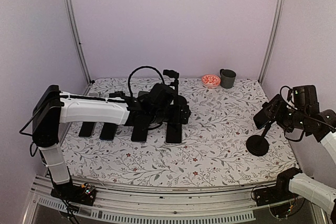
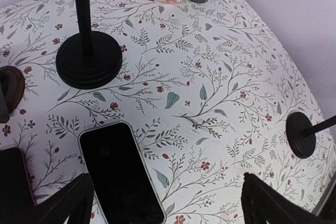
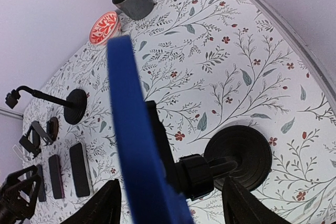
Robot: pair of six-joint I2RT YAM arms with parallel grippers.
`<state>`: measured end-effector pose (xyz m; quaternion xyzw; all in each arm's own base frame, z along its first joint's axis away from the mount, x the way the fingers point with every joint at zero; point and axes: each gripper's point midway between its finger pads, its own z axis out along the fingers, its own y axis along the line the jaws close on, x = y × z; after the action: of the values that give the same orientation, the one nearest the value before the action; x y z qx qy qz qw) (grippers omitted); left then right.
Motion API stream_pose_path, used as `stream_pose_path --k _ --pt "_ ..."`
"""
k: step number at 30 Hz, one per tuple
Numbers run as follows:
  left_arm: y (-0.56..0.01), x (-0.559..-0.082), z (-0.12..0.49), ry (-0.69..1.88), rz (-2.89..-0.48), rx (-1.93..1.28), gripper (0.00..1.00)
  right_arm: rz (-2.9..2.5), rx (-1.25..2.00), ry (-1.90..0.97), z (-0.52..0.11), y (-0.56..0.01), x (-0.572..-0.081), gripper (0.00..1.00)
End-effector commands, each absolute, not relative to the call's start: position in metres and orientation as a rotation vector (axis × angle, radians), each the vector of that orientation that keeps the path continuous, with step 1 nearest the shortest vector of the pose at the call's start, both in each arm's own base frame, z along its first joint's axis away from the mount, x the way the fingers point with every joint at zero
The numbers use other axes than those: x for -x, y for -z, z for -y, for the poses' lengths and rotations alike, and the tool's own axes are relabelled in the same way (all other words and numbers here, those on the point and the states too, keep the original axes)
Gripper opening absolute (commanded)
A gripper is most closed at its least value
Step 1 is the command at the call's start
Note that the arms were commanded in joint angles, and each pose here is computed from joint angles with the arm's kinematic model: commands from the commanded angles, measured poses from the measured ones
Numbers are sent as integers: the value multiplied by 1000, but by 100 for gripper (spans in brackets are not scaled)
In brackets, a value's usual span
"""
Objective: Remove the phone from the phone stand
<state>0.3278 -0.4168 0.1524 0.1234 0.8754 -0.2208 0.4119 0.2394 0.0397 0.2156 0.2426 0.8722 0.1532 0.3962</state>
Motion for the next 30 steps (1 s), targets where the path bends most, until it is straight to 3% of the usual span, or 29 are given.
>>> stream_pose_path --k 1,30 --pt "-169 -328 414 583 -2163 -309 99 -2206 -524 -457 -50 -217 -249 64" --pt "-165 -333 402 560 -2171 -305 99 -2138 -411 -632 -74 -247 -250 24"
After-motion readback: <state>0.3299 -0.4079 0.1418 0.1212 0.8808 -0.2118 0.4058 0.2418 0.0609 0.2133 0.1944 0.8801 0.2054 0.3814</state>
